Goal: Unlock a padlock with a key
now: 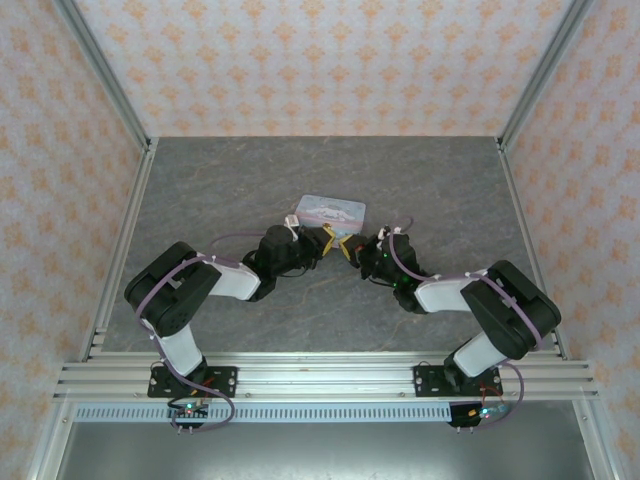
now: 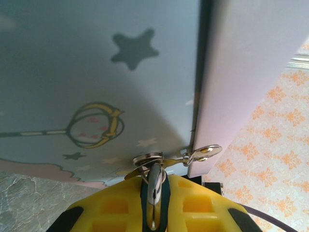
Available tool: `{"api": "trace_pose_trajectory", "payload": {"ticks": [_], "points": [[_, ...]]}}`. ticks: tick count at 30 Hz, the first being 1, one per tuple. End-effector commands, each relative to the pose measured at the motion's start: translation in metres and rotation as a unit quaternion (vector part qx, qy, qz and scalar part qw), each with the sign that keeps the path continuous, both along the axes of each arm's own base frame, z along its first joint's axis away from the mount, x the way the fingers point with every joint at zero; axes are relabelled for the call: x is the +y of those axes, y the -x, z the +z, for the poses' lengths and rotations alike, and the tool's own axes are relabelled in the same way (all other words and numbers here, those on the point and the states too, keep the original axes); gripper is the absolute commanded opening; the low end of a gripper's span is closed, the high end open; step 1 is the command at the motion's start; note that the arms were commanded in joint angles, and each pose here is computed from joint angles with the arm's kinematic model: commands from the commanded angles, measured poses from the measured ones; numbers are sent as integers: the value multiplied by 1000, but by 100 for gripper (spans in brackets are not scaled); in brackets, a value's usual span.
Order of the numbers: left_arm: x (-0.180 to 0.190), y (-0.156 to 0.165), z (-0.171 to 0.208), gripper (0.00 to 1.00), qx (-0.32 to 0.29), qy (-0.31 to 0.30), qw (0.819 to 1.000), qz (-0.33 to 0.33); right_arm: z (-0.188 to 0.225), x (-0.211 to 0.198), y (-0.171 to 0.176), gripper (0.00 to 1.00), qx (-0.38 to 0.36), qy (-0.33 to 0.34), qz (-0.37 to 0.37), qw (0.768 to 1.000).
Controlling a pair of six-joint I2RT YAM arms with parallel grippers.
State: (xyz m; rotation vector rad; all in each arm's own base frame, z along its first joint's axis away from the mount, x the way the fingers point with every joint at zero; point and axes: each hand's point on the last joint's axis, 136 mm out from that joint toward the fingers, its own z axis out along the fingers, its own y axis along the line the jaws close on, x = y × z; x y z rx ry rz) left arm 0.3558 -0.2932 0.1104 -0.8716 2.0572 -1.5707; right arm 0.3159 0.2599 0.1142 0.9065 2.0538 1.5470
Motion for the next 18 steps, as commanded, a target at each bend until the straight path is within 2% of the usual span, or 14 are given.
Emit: {"api": "trace_pose_trajectory", "payload": {"ticks": [1,18], "points": [[-4,-2,20,0,-31,14,999,2,21,10,-8,0,-25,-23,1,999],[-9,1,33,0,-36,35,999,14,9,17,-9,0,-9,-8,-23,1000]]}}
